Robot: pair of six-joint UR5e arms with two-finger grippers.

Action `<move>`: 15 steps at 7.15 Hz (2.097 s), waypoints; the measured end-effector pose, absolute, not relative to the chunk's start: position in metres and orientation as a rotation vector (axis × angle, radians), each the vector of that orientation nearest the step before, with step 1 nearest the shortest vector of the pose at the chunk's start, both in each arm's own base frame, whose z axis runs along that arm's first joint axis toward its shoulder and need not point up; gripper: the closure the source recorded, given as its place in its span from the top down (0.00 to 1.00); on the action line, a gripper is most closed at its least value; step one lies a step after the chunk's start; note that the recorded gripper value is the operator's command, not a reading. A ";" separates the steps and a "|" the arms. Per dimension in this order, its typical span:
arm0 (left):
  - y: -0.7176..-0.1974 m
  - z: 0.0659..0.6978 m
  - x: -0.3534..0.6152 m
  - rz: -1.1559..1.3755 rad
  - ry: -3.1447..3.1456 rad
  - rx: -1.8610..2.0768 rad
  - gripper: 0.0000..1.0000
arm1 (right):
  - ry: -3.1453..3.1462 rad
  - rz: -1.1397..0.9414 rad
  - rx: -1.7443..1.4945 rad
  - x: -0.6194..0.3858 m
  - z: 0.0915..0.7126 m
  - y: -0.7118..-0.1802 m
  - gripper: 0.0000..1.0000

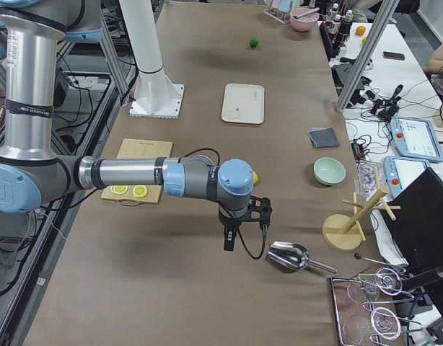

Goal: Place all lemons on tray

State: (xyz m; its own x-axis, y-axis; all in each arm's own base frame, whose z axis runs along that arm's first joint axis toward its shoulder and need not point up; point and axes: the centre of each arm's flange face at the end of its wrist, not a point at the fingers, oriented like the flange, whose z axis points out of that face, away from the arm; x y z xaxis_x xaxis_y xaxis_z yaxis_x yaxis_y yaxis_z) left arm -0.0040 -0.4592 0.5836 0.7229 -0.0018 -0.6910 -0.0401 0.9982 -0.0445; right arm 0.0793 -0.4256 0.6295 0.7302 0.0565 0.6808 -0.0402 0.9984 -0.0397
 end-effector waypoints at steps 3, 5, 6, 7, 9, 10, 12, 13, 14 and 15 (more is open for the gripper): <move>-0.481 0.557 0.092 -0.025 0.786 -0.076 0.98 | -0.752 0.052 -0.019 0.079 0.627 -0.427 0.98; -0.494 0.555 0.131 -0.038 0.803 -0.080 0.97 | -0.768 0.081 -0.012 0.077 0.615 -0.437 0.98; -0.505 0.556 0.146 -0.040 0.806 -0.084 0.97 | -0.773 0.090 -0.005 0.075 0.607 -0.446 0.98; -0.517 0.561 0.159 -0.043 0.810 -0.087 0.97 | -0.774 0.078 0.002 0.066 0.597 -0.458 0.98; -0.536 0.571 0.196 -0.057 0.819 -0.099 0.97 | -0.777 0.066 -0.011 0.030 0.575 -0.483 0.99; -0.544 0.574 0.214 -0.063 0.816 -0.102 0.97 | -0.778 0.051 -0.023 0.007 0.565 -0.495 0.99; -0.550 0.581 0.237 -0.061 0.808 -0.092 0.89 | -0.782 -0.018 -0.032 -0.038 0.548 -0.518 0.99; -0.549 0.586 0.240 -0.054 0.810 -0.081 0.71 | -0.784 -0.052 -0.030 -0.057 0.539 -0.529 0.99; -0.548 0.590 0.241 -0.047 0.813 -0.071 0.33 | -0.785 -0.075 -0.032 -0.076 0.531 -0.541 0.99; -0.547 0.590 0.241 -0.041 0.816 -0.064 0.04 | -0.787 -0.084 -0.042 -0.095 0.524 -0.550 0.99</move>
State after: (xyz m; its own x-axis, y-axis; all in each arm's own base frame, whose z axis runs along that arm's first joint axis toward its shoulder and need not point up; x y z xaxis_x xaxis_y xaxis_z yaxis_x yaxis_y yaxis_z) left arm 0.2412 -0.5473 0.5896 0.6843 -0.0617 -0.7266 0.0121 0.9972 -0.0733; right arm -0.0954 -0.5502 0.5237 0.7030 -0.0600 0.7086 0.0917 0.9958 -0.0066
